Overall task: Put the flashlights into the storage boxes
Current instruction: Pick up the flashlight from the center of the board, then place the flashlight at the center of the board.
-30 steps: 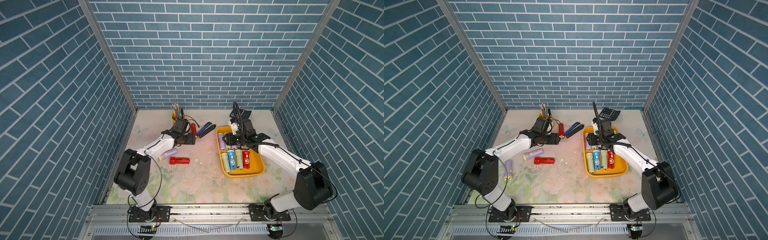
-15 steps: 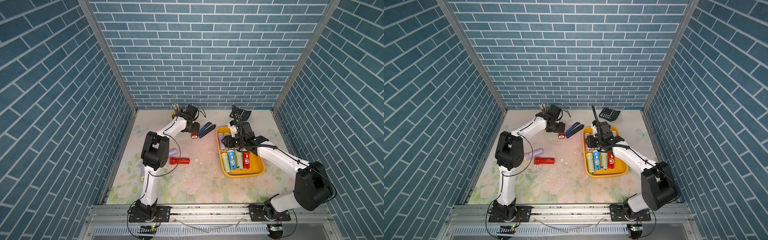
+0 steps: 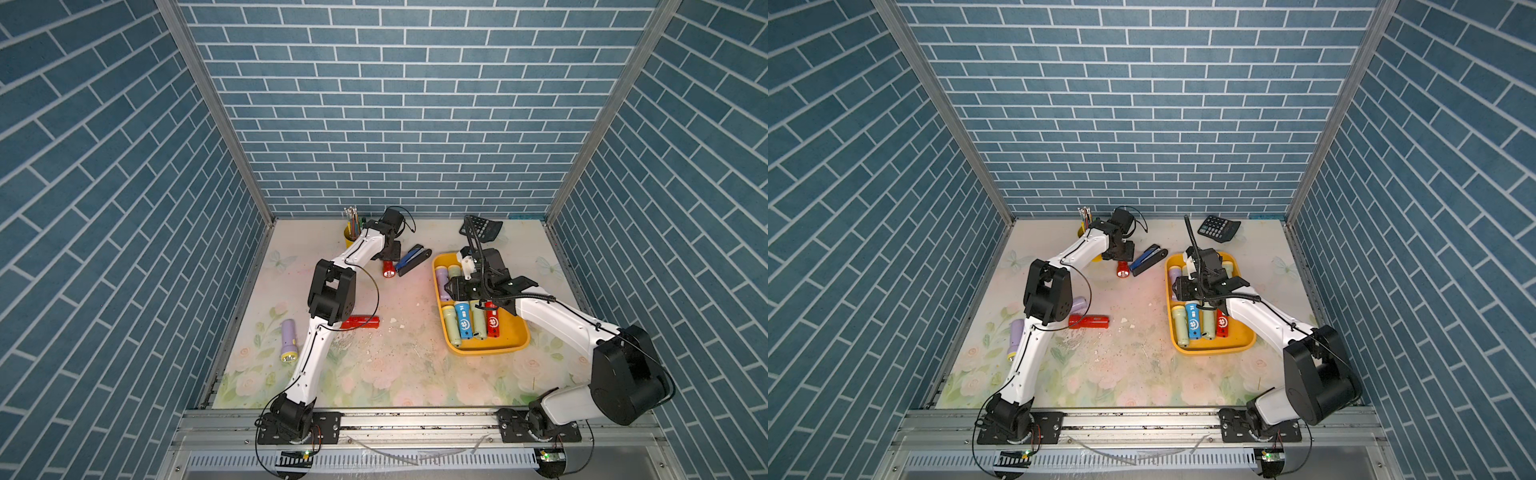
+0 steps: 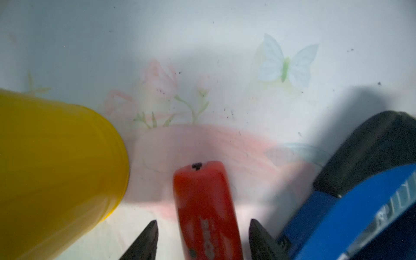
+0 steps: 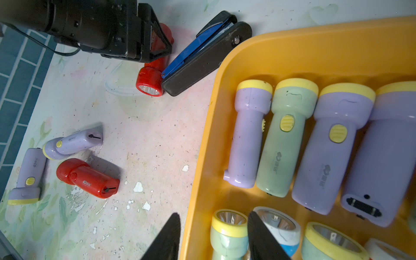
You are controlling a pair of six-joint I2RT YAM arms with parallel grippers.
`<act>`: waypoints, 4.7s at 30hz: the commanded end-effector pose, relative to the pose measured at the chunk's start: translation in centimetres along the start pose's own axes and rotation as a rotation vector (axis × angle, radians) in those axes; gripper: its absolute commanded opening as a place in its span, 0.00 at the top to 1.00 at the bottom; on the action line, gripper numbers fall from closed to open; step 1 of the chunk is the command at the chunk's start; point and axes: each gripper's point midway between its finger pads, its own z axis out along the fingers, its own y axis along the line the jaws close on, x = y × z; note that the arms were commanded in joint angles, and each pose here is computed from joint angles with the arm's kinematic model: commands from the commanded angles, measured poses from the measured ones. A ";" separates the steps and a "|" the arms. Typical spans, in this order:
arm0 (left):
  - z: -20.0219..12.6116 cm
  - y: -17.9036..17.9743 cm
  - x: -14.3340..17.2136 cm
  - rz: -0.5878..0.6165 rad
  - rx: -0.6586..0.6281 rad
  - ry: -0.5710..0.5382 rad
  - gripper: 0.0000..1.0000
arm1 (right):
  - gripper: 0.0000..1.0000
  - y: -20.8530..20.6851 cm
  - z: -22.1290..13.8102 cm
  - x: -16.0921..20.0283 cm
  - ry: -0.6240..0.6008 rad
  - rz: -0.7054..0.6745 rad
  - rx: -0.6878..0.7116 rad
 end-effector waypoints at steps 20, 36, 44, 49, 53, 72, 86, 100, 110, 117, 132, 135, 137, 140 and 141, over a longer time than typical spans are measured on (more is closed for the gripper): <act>1.0 0.4 -1.7 -0.022 -0.046 -0.016 0.70 | 0.51 0.4 -0.5 0.5 -0.004 -0.018 -0.018; -14.2 -5.0 2.8 0.427 0.377 -0.133 0.79 | 0.53 1.1 -3.2 -1.9 -0.152 -0.039 -0.060; -18.7 -6.0 8.3 0.750 0.525 -0.174 0.84 | 0.53 -0.1 -4.3 -2.7 -0.154 -0.018 -0.080; -19.3 -7.1 13.9 1.066 0.570 -0.126 0.88 | 0.54 -0.5 -5.0 -2.8 -0.163 -0.003 -0.100; -20.0 -8.0 18.4 1.324 0.666 -0.118 0.92 | 0.54 -0.9 -5.2 -2.4 -0.147 0.005 -0.093; -19.7 -9.9 29.4 1.843 0.992 -0.191 0.99 | 0.55 -1.5 -4.8 -0.8 -0.100 0.028 -0.091; -18.8 -10.4 32.1 1.952 0.967 -0.312 0.95 | 0.55 -0.7 -3.4 0.5 -0.009 0.088 -0.162; -17.6 -10.7 35.7 1.967 1.107 -0.174 0.94 | 0.55 -0.6 -3.3 0.6 0.002 0.091 -0.164; -16.4 -10.8 36.3 1.968 1.096 -0.138 0.84 | 0.55 -0.8 -2.9 0.8 0.019 0.092 -0.157; -15.5 -11.0 35.8 1.927 1.031 -0.181 0.67 | 0.55 -0.8 -3.1 0.7 0.018 0.089 -0.153; -17.1 -12.3 32.8 1.793 0.917 -0.344 0.00 | 0.55 -0.8 -3.7 0.6 0.009 0.086 -0.141; -18.1 -12.5 31.7 1.731 0.882 -0.407 0.00 | 0.54 -0.4 -3.7 0.6 0.010 0.076 -0.147; -18.9 -12.5 30.6 1.673 0.849 -0.459 0.00 | 0.54 0.0 -3.7 0.5 0.012 0.063 -0.153; -20.2 -12.4 29.0 1.565 0.802 -0.524 0.00 | 0.54 0.7 -3.5 0.5 0.021 0.031 -0.151; -20.6 -12.2 28.5 1.524 0.784 -0.546 0.00 | 0.53 0.8 -3.4 0.6 0.026 0.021 -0.148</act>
